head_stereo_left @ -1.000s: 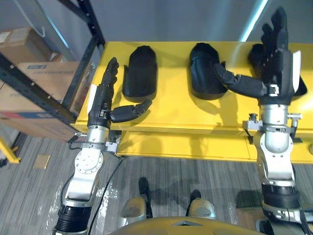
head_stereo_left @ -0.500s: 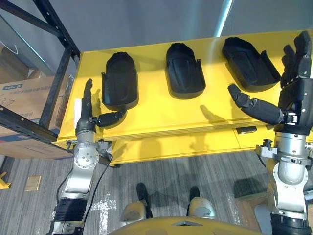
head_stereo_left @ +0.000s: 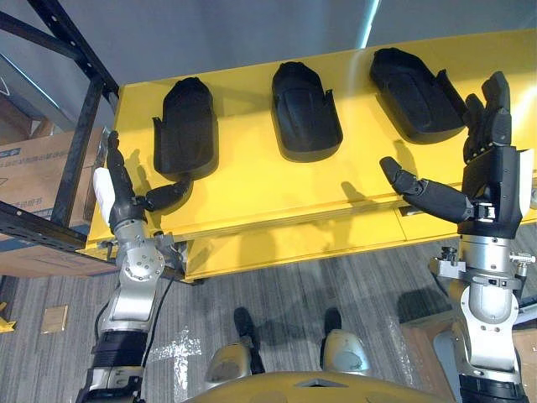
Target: Walk over and take three plastic housings, then place them on the shelf
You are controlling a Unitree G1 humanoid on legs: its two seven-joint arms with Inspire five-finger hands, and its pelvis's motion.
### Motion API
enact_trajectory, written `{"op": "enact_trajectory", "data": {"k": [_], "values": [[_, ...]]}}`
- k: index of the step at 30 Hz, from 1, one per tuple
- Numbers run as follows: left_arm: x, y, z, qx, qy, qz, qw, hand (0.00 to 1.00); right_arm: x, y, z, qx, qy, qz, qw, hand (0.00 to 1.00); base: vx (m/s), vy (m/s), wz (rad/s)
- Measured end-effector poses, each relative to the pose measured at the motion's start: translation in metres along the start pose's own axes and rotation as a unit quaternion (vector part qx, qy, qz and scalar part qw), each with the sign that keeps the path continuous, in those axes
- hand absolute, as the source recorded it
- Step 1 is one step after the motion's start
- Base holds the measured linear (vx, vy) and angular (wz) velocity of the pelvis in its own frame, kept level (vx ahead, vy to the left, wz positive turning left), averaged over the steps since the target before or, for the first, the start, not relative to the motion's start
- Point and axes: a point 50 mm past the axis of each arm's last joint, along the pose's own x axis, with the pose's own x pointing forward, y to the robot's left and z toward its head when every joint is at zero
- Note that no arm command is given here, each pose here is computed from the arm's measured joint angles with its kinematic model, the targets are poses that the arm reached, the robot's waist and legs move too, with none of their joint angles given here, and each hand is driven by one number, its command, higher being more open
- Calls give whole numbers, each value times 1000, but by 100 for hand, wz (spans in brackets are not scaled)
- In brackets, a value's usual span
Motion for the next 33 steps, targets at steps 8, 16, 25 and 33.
{"op": "enact_trajectory", "data": {"k": [8,16,25,33], "values": [[11,-2,10,-30,-10,17,999,100,-3,5,-2,16,6,-8,1000,100,16,-4,-1],[-25,11,60,-132,-128,-30,982,100,-10,9,-4,36,21,-30,999,100,29,-1,2],[-55,31,65,-184,-165,-56,967,100,-9,9,5,37,2,-57,998,100,34,10,12],[-71,41,78,-276,-215,-6,937,100,-9,19,-4,50,13,-118,992,100,54,-7,34]]}}
